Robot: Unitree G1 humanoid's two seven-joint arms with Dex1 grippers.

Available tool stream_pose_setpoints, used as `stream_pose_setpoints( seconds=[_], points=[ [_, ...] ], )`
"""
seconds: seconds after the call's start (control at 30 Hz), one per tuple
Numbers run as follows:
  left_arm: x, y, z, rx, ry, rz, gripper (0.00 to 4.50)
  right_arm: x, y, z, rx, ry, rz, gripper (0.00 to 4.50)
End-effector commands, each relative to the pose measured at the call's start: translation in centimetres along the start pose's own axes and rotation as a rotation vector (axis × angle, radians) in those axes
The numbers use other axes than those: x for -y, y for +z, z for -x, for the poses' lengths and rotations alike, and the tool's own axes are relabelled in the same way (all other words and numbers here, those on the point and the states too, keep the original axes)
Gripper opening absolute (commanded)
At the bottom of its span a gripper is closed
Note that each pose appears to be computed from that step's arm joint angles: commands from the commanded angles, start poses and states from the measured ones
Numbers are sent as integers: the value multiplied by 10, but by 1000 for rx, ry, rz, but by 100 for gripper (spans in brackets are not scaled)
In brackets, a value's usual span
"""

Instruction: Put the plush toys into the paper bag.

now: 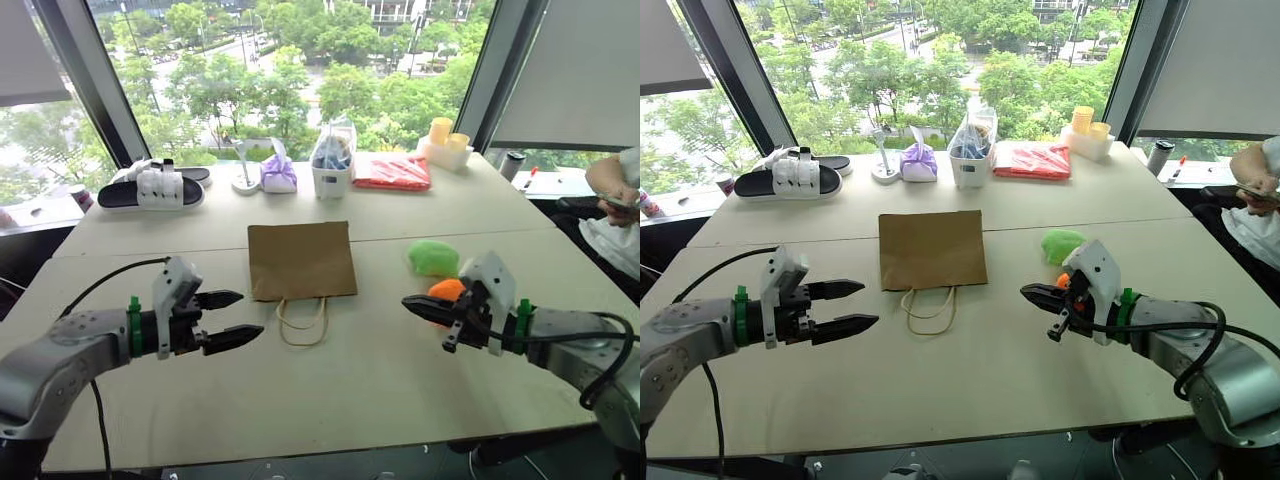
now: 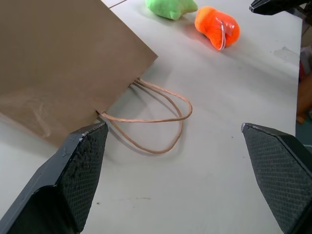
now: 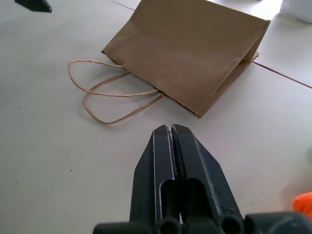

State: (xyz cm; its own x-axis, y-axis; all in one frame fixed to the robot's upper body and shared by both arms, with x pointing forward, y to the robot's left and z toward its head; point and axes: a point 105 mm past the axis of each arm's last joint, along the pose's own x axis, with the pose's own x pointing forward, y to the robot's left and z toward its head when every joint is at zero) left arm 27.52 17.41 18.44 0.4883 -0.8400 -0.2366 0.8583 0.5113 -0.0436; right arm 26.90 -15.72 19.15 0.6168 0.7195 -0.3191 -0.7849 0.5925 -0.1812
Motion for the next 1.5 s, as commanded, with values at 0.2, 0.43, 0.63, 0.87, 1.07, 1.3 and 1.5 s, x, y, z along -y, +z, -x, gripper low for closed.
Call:
stream_pose_setpoints(
  seconds=[0.2, 0.43, 0.63, 0.87, 1.07, 1.3, 1.5],
  points=[
    [6, 8, -3, -20, -57, -112, 447, -3, 20, 4, 44, 3, 38, 0],
    [-12, 4, -9, -62, -35, -299, 447, -3, 16, 0, 58, -35, 39, 0],
    [-15, 4, -12, -75, -78, -325, 447, -3, 17, 2, 71, -52, 39, 0],
    [-16, -6, -31, -102, -144, -662, 447, -7, 13, 1, 70, -72, 42, 0],
    [-25, -5, -56, -70, -178, -882, 447, -10, 11, -1, 63, -80, 42, 0],
    [-30, -14, -101, -42, -259, -928, 424, -15, 12, -3, 65, -86, 38, 0],
    [-37, -10, -104, -39, -272, -931, 164, -16, 11, -2, 69, -119, 31, 0]
  ],
)
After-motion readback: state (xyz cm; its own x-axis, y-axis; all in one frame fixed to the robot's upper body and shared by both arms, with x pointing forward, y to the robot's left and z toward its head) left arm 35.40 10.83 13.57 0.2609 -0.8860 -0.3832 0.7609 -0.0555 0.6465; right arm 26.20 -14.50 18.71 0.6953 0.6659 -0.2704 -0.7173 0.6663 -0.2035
